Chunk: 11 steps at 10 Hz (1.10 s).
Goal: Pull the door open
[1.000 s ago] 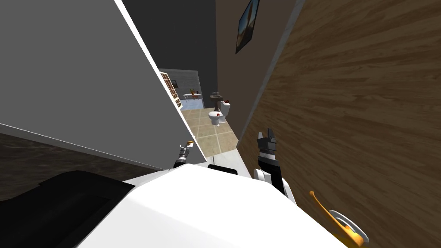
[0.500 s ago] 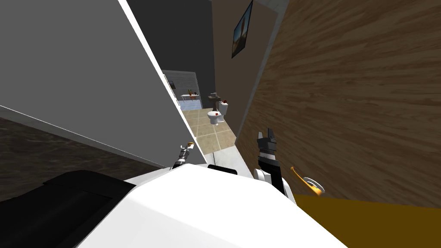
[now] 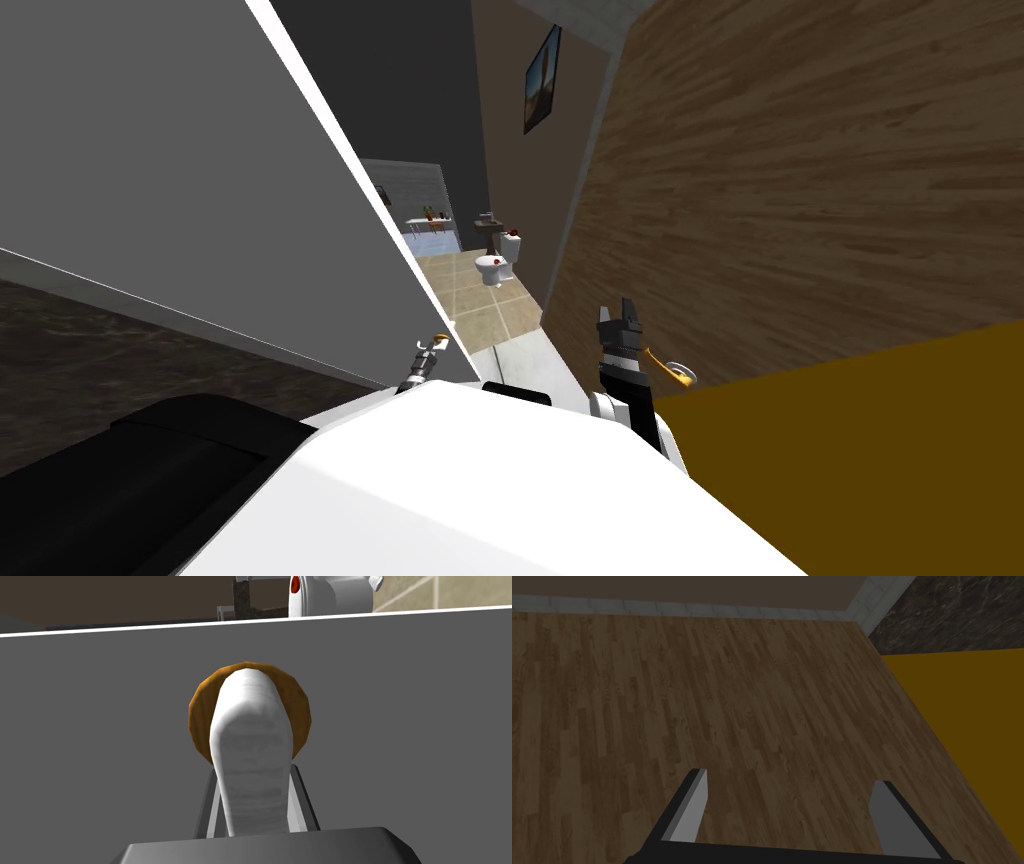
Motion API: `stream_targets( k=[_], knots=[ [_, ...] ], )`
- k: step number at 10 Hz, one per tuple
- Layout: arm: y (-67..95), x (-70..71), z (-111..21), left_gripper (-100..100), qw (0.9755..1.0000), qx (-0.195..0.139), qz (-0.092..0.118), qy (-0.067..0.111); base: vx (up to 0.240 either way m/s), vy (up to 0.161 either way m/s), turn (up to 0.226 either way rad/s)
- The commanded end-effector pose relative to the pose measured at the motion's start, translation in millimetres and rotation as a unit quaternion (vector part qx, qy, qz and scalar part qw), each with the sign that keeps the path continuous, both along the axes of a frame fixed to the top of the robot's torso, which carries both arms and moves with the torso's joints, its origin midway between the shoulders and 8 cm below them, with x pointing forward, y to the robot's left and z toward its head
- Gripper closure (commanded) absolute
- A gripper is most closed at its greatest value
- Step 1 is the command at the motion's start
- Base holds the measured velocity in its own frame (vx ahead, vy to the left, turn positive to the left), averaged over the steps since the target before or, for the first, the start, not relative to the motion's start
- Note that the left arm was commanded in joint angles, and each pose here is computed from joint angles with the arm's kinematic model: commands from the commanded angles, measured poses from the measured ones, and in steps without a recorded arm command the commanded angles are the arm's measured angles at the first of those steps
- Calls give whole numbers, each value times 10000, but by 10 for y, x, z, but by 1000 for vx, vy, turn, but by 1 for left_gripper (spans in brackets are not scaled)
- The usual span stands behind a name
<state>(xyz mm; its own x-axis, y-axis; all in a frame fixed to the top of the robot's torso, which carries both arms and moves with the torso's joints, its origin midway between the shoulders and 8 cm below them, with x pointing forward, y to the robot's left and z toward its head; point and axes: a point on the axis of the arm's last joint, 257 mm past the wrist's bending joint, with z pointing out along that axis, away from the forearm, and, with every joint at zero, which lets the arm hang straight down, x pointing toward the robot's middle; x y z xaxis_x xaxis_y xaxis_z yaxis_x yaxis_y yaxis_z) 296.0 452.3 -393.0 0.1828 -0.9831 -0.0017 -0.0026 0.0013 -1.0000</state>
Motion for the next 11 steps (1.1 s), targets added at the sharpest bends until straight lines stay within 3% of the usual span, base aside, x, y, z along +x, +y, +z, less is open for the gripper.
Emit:
stream_targets(
  k=[1, 5, 11],
  knots=[
    [2, -95, 5, 100, 10000, 0, -86, -5, -212, 28, -127],
    [-33, -214, -19, 100, 9997, -14, -239, 23, -170, 4, -101],
    [-55, -365, 10, 100, 9987, -6, -515, -7, -252, 43, -165]
  ],
)
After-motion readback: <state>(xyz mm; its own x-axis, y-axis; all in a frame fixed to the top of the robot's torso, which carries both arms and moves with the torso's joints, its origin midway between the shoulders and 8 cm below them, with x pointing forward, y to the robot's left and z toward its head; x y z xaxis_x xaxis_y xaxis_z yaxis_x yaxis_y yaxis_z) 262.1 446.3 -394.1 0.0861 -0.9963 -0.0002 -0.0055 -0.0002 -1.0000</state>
